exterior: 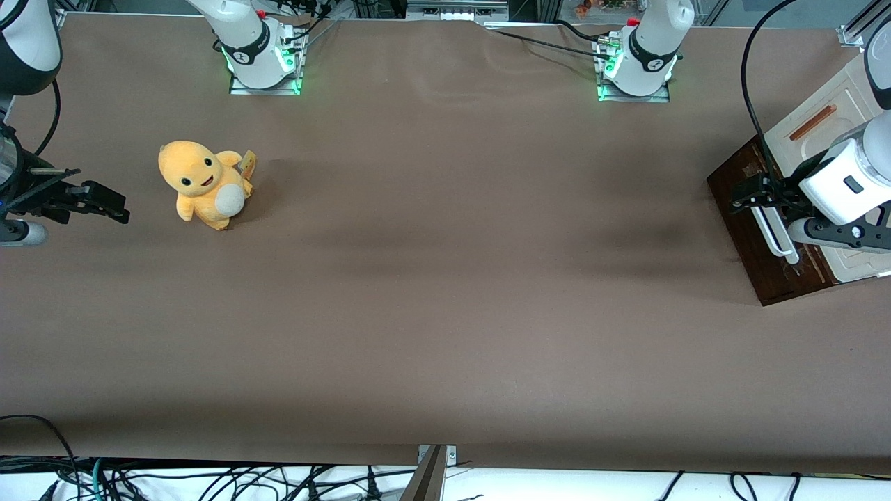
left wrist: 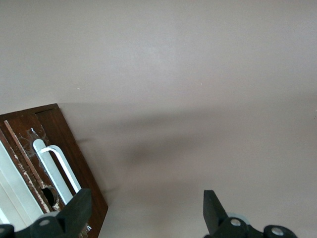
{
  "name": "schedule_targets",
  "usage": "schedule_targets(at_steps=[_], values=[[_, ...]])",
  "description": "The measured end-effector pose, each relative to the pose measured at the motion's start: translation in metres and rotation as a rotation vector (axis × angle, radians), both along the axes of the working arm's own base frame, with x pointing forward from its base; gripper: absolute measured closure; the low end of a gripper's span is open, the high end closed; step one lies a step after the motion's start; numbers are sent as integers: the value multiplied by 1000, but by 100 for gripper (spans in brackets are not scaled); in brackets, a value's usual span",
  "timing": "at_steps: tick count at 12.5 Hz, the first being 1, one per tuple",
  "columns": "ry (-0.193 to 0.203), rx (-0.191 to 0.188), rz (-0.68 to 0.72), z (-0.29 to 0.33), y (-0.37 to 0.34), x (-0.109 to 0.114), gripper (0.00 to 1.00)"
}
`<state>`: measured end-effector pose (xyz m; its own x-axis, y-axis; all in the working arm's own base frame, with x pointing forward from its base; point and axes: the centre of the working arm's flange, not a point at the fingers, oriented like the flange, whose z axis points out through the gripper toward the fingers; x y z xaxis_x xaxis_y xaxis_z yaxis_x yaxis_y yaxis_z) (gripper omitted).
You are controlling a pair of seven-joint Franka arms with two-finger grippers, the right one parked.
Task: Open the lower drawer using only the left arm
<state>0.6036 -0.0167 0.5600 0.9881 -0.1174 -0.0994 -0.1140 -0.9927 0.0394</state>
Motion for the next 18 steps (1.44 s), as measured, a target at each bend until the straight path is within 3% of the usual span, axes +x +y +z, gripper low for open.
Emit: schedule_targets(at_steps=[9,11,13,14,15,18], values=[[12,6,57,-4,2,0,0],[42,23,180,-17,1,0,0],[109,52,301,-52,-4,5,0],[151,92,347,-80,-10,10,0],[185,170,364,-110,-19,14,0],[219,486,357,-204,-58,21,0]])
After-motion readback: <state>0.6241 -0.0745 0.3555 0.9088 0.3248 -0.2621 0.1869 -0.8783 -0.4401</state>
